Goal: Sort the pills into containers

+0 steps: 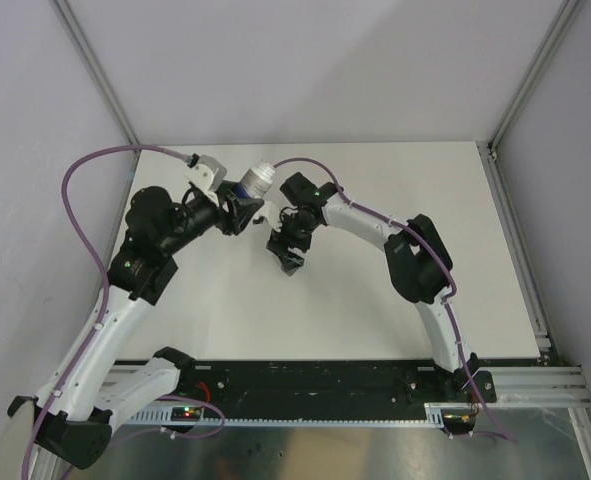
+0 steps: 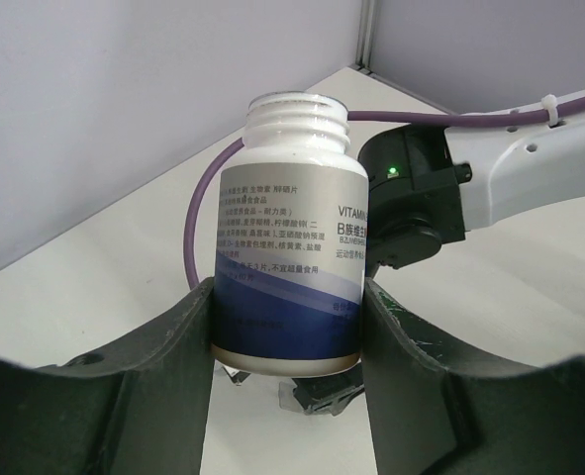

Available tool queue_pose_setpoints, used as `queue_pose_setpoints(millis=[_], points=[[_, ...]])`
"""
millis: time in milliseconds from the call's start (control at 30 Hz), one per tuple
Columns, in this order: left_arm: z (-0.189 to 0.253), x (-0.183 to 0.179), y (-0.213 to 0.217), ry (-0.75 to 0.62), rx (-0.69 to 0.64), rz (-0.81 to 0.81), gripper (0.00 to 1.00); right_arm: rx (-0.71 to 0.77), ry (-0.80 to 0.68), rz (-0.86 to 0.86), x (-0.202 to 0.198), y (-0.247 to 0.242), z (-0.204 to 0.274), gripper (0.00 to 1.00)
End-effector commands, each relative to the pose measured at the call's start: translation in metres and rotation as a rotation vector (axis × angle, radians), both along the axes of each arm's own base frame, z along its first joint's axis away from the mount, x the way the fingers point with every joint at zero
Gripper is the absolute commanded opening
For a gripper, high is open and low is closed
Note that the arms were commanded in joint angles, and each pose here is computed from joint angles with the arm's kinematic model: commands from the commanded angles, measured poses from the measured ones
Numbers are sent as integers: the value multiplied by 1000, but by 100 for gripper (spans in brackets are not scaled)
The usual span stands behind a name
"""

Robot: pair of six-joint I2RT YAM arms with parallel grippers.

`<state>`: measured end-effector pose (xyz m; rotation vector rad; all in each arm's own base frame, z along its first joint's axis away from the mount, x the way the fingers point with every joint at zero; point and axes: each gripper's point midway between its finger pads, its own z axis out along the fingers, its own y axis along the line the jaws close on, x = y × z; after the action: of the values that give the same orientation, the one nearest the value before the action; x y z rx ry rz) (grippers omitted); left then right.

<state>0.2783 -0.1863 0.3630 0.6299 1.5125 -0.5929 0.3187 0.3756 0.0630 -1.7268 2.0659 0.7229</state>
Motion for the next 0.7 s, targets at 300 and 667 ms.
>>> queue_pose_setpoints(millis=[300,667], points=[[14,-2,-1,-34,-23,-15,0,35,-4,58,4,20,-2,83],[13,-4,0,-38,-23,-15,0,2,33,49,-7,7,-11,81]])
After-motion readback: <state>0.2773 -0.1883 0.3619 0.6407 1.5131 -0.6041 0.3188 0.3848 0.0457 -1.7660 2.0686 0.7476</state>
